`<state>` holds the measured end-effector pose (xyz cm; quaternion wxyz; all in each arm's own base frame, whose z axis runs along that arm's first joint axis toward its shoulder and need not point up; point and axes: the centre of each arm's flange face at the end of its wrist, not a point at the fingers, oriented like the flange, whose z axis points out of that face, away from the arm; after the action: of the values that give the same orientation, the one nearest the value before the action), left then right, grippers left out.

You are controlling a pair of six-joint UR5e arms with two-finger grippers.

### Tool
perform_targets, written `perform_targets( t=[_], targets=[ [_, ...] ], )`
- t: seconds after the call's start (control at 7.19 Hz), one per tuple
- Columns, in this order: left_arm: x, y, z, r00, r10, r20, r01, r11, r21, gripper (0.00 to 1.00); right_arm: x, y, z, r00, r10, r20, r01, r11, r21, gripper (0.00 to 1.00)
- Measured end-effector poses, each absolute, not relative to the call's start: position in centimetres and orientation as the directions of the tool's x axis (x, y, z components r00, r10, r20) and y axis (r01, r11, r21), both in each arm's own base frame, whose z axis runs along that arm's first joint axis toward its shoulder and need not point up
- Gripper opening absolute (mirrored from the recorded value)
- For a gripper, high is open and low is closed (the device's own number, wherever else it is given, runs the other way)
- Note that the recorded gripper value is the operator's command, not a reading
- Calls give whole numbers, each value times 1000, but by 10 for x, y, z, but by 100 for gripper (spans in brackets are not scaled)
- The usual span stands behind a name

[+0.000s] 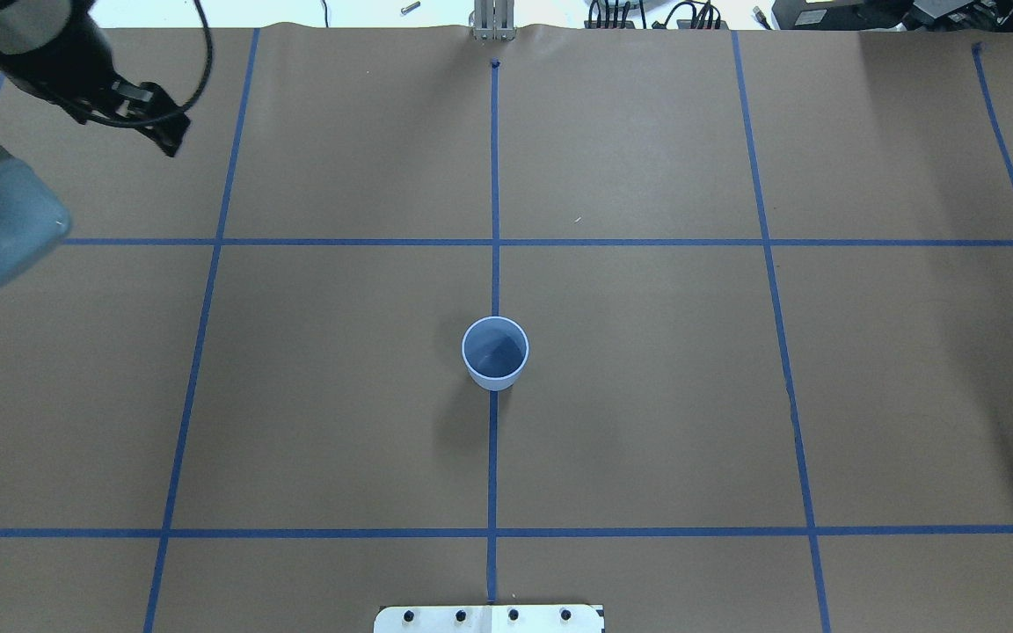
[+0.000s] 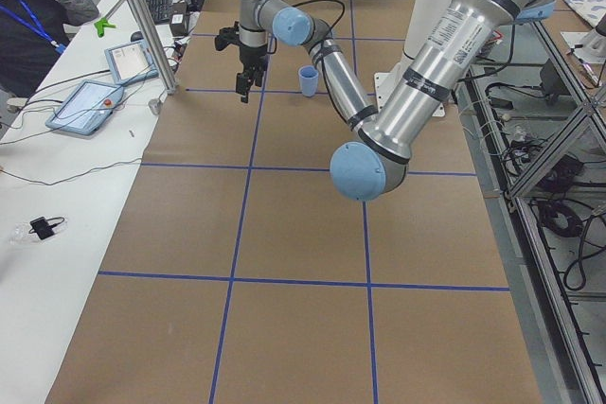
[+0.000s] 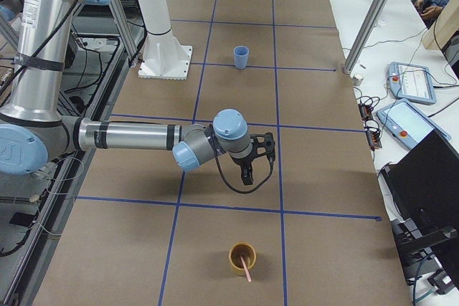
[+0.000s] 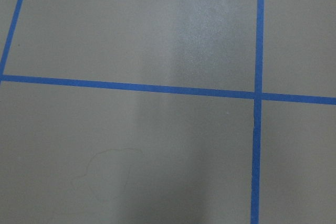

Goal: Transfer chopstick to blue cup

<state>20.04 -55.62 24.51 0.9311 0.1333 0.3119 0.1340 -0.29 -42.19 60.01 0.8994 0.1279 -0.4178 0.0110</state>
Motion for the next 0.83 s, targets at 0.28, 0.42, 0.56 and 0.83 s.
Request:
perform_targets(
  t=[0.28, 0.42, 0.56, 0.83],
  targets=[
    [106, -571, 330, 768, 348, -537, -215, 931, 297, 99, 9, -421, 601, 654, -83, 752, -142, 963, 229, 100],
    [69, -572, 379, 748, 318, -583, -202, 945, 258, 99, 15, -420, 603, 655, -87, 750, -143, 961, 236, 100],
    [40, -565, 431, 734, 291, -614, -175, 954, 243, 99, 25, -417, 605, 657, -94, 748, -143, 958, 247, 100],
    [10, -540, 515, 728, 284, -624, -131, 951, 279, 99, 47, -403, 615, 662, -124, 739, -132, 951, 278, 100]
  ],
)
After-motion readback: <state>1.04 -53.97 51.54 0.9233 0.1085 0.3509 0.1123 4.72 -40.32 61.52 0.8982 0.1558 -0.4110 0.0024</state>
